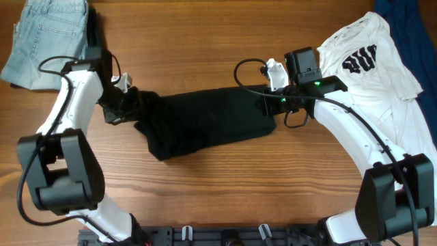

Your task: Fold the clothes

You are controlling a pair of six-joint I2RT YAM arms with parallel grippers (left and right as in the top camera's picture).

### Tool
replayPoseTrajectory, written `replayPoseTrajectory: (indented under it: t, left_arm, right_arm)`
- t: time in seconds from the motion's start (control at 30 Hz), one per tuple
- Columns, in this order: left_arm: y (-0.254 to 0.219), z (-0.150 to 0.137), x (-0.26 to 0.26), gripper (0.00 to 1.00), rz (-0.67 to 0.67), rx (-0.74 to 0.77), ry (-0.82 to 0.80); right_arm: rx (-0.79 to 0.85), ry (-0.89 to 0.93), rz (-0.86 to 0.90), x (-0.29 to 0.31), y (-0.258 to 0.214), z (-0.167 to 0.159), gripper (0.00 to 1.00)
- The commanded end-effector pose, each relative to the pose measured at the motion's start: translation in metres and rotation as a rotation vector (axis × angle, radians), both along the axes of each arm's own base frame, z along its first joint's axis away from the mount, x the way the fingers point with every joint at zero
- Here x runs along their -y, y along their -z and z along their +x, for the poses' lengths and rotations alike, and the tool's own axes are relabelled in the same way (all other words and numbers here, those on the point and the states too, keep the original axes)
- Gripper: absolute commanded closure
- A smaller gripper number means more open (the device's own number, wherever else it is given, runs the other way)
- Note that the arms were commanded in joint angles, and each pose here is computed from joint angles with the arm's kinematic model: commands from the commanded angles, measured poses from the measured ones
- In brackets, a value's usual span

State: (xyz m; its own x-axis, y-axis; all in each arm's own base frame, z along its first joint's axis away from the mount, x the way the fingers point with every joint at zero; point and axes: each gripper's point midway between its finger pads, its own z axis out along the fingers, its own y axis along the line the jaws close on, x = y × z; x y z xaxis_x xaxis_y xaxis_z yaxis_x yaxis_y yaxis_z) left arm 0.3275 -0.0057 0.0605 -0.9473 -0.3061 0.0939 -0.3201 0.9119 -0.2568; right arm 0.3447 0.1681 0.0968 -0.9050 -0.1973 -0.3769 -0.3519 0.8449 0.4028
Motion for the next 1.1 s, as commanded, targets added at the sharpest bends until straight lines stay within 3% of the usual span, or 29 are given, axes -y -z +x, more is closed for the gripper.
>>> replayPoseTrajectory:
  t: [0.0,0.33,0.5,0.9,1.07]
  left_arm:
    - [-0.016,-0.009,-0.018,0.96,0.034,0.016,-0.025]
    - [-0.033,-0.010,0.000,0.96,0.039,0.070,0.103]
    - [-0.061,-0.003,0.027,0.96,0.046,0.170,0.185]
    - [-0.098,0.000,0.236,0.96,-0.161,0.487,0.537]
    - [-0.072,-0.006,0.272,0.96,-0.132,0.460,0.543]
  right_arm:
    - [-0.028,-0.008,0.006,-0.002,0.011,-0.010,0.96]
    - [-0.158,0.006,0.063,-0.019,0.096,0.002,0.96]
    - [-0.239,0.026,0.046,-0.017,0.128,-0.006,0.96]
    - [-0.248,0.049,0.055,-0.018,0.130,-0.004,0.96]
    - [-0.248,0.074,0.082,-0.018,0.126,0.002,0.96]
